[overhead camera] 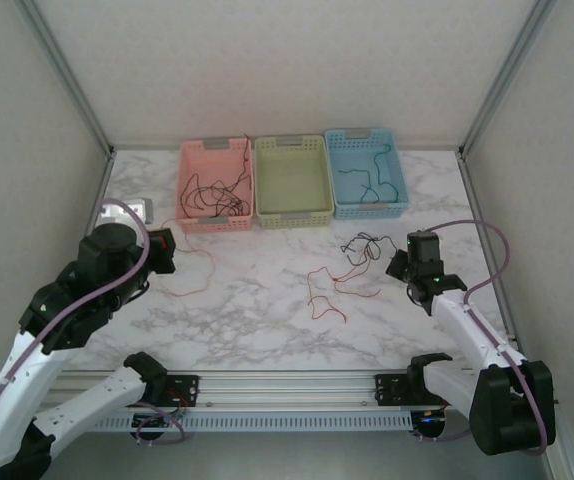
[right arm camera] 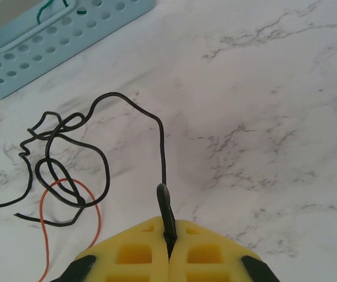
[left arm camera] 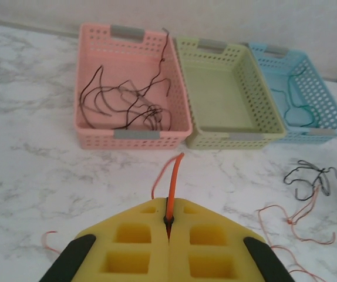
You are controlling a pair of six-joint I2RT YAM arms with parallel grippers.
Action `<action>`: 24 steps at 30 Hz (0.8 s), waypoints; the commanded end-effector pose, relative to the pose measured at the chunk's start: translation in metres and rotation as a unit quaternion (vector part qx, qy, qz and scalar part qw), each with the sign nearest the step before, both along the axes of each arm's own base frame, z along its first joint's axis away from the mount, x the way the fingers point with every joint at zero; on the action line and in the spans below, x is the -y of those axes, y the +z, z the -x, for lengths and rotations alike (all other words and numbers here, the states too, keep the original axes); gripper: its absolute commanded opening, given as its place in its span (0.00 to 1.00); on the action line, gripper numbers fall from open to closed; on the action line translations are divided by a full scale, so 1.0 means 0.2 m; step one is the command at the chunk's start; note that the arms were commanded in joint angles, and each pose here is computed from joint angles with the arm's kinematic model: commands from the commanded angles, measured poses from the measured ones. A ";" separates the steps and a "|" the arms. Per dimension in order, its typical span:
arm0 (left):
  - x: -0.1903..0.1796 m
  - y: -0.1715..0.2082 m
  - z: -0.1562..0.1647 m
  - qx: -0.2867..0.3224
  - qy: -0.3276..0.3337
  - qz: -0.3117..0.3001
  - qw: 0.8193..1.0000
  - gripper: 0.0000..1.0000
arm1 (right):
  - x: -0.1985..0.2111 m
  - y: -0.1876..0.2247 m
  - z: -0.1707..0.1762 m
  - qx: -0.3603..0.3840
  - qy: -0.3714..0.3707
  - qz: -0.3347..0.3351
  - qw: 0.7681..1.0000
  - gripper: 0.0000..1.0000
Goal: Untangle the cables
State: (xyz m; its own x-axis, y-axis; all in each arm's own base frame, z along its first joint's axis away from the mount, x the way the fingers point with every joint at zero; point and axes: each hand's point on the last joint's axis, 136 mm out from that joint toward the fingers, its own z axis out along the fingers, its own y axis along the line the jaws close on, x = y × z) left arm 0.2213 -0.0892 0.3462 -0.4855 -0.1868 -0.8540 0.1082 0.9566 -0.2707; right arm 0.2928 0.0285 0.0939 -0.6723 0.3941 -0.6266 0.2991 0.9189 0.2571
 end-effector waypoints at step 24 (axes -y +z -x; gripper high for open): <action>0.75 0.88 -0.77 0.130 -0.125 0.055 0.982 0.00 | -0.06 -0.09 0.04 -0.009 0.015 -0.043 0.999 0.00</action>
State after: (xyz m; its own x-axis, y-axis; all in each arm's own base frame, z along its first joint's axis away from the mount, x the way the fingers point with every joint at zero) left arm 0.3710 -0.2336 0.5027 -0.3428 -0.1946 -0.9190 0.3683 0.8721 -0.3221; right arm 0.2839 0.0388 0.0765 -0.7037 0.4040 -0.5845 0.2750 0.9134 0.3003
